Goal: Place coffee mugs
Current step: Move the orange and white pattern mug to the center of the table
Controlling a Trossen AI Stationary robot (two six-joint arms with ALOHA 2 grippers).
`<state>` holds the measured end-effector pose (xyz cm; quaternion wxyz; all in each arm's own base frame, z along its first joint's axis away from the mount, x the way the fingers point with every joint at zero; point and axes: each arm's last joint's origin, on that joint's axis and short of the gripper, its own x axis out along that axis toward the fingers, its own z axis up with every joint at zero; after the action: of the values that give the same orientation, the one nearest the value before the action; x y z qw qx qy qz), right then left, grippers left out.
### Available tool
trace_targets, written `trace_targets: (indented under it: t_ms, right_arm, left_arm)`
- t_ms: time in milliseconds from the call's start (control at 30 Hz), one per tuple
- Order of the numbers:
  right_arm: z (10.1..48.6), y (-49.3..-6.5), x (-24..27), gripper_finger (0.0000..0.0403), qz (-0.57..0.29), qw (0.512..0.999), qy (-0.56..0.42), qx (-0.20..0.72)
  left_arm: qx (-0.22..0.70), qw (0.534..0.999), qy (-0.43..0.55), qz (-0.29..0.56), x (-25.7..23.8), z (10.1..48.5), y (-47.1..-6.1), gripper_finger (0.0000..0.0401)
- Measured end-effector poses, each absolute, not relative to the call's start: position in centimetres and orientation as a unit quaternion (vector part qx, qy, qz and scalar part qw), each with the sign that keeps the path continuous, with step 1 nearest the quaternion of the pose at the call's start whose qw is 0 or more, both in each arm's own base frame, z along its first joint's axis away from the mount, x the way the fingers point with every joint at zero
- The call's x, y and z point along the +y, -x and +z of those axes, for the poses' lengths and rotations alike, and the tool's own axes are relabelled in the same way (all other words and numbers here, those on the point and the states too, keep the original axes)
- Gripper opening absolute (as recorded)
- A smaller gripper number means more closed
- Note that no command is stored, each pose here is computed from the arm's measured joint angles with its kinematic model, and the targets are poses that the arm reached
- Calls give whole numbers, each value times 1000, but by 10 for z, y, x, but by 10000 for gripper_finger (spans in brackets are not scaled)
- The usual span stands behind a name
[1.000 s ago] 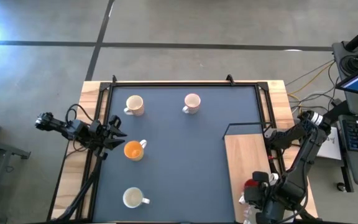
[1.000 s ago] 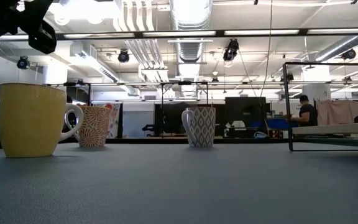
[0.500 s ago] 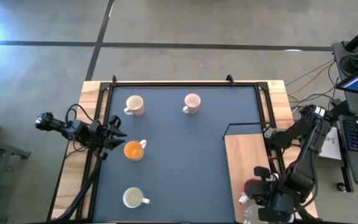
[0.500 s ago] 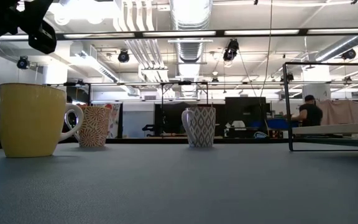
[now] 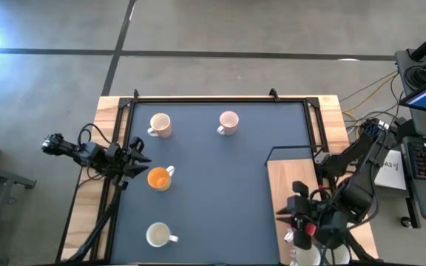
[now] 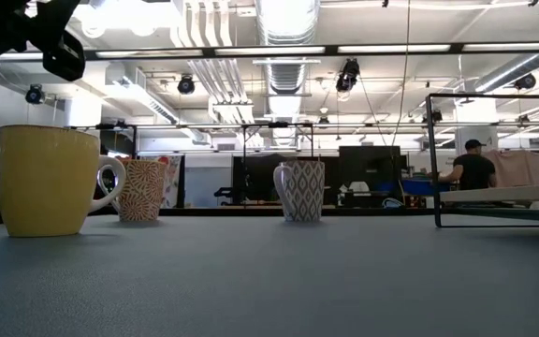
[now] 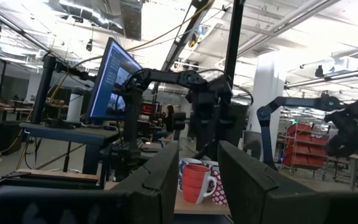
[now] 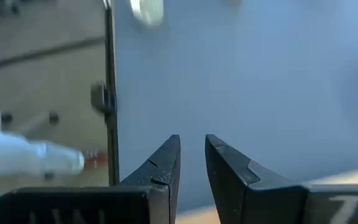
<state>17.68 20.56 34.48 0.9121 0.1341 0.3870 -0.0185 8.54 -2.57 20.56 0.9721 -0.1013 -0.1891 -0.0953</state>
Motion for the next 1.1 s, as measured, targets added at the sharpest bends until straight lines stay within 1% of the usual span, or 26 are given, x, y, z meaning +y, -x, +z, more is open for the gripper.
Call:
trace_targets:
  t_ms: [200,367,500,600,767,867,1000,1100]
  right_arm:
    - [363,-191,196,66,-25,947,-132,292]
    - [371,-208,187,66,-31,958,-130,254]
    - [373,-222,176,66,-53,960,-145,235]
    - [374,-229,169,66,-70,959,-155,228]
    - [374,-235,159,66,-93,954,-177,224]
    - [374,-238,155,66,-102,953,-179,222]
    - [374,-242,149,66,-113,952,-182,220]
    - [374,-244,146,66,-119,951,-181,219]
  left_arm:
    - [-189,972,101,-95,-26,206,-85,95]
    - [-192,973,93,-92,-26,206,-85,95]
    - [-203,974,69,-70,-24,208,-85,95]
    - [-205,978,30,-19,-22,208,-85,95]
    - [-221,975,27,-4,-21,211,-83,95]
    - [-222,974,-13,44,-18,212,-83,95]
    - [-211,971,-3,111,-14,212,-82,95]
    - [-206,969,2,133,-13,212,-82,95]
